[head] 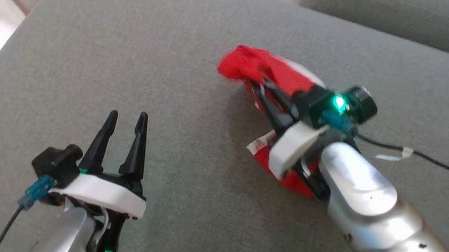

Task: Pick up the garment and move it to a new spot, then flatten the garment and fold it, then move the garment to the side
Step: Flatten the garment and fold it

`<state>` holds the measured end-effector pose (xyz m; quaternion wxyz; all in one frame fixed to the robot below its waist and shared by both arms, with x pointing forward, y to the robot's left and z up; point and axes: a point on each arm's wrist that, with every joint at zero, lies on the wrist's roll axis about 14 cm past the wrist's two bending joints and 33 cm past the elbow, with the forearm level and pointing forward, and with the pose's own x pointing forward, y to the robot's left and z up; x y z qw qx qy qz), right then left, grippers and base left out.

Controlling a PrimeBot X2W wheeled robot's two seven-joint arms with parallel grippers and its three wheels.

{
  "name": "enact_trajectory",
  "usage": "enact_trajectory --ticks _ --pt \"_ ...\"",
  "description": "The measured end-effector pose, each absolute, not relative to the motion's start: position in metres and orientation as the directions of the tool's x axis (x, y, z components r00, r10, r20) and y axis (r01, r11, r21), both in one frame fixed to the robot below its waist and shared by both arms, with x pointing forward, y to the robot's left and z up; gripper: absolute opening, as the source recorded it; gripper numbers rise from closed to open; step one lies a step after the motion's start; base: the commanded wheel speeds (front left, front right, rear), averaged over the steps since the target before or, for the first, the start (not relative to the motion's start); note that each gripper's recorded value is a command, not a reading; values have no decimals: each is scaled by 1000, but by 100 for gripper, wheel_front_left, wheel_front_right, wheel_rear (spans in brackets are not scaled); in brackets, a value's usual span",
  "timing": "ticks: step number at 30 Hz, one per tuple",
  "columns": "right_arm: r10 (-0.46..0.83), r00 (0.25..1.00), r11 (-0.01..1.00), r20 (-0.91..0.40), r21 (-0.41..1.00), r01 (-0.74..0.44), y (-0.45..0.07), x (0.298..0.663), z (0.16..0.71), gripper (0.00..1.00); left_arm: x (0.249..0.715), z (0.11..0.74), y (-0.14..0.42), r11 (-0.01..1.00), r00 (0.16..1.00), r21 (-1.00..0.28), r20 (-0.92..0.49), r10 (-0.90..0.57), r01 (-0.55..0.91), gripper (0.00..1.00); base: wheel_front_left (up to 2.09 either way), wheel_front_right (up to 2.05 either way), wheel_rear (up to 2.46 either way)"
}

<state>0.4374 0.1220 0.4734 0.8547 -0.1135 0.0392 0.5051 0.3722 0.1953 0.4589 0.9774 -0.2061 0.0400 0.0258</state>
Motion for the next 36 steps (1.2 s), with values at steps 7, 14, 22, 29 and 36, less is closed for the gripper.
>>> enact_trajectory --ticks 7,14,22,29,36 --pt "874 477 486 95 -131 -864 137 428 580 0 362 469 189 908 998 -416 -53 21 -41 100 0 0 0" --pt "871 380 434 310 -124 -893 138 392 667 0 351 476 183 906 1000 -424 -27 8 -18 100 0 0 0" --pt "861 347 439 372 -199 -876 107 395 715 0 346 480 190 906 1000 -421 -13 28 -31 100 0 0 0" --pt "882 409 452 233 -179 -874 85 415 684 0 344 467 194 906 998 -418 -54 42 -60 100 0 0 0" --pt "863 490 458 -122 -219 -862 78 480 590 0 360 463 186 915 997 -401 -75 6 -36 100 0 0 0"
